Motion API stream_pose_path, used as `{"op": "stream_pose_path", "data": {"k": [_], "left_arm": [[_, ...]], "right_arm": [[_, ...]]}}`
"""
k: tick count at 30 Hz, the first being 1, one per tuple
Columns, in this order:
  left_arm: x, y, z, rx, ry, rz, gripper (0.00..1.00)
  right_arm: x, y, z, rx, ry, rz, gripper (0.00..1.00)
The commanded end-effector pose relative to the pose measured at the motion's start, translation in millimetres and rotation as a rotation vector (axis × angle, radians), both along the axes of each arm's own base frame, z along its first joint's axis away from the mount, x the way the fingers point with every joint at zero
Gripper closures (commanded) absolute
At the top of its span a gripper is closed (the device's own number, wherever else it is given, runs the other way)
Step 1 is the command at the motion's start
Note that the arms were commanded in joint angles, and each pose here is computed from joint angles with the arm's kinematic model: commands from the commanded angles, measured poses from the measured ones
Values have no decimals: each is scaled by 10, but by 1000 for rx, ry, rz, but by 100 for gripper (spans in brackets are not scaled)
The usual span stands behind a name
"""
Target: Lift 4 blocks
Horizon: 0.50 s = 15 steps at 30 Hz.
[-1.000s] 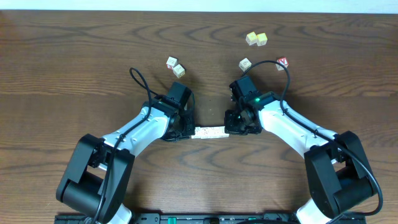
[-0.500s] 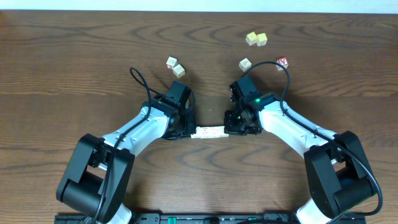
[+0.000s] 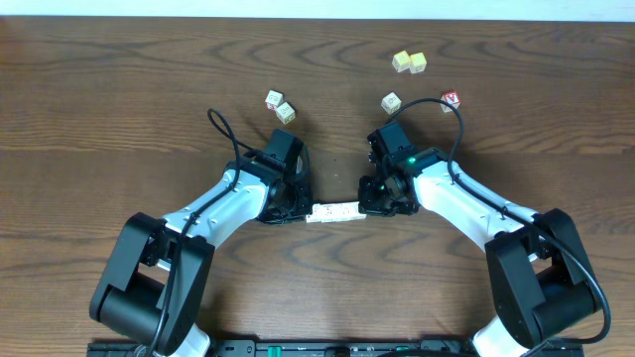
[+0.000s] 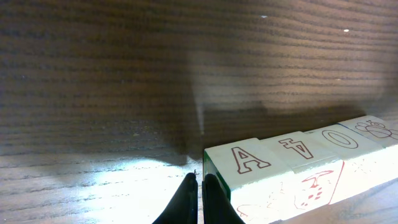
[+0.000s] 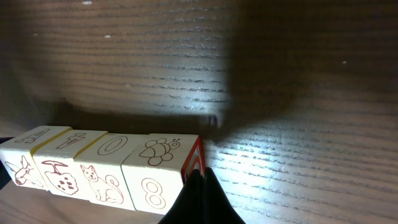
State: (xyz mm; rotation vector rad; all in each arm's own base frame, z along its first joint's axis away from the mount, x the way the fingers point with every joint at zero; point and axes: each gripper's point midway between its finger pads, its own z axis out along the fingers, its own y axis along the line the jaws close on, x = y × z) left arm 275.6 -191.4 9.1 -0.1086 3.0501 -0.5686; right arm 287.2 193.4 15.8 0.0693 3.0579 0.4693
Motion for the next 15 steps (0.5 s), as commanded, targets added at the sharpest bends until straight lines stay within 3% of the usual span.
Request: {"op": "stream_pose_path", "data": {"k": [1, 15], "left_arm": [[-80, -191, 124, -102, 12, -51, 93], [-126, -168, 379, -119, -16, -42, 93]], "right_arm": [[-65, 262, 271, 148, -2, 33, 99], [-87, 250, 501, 168, -42, 36, 99]]}}
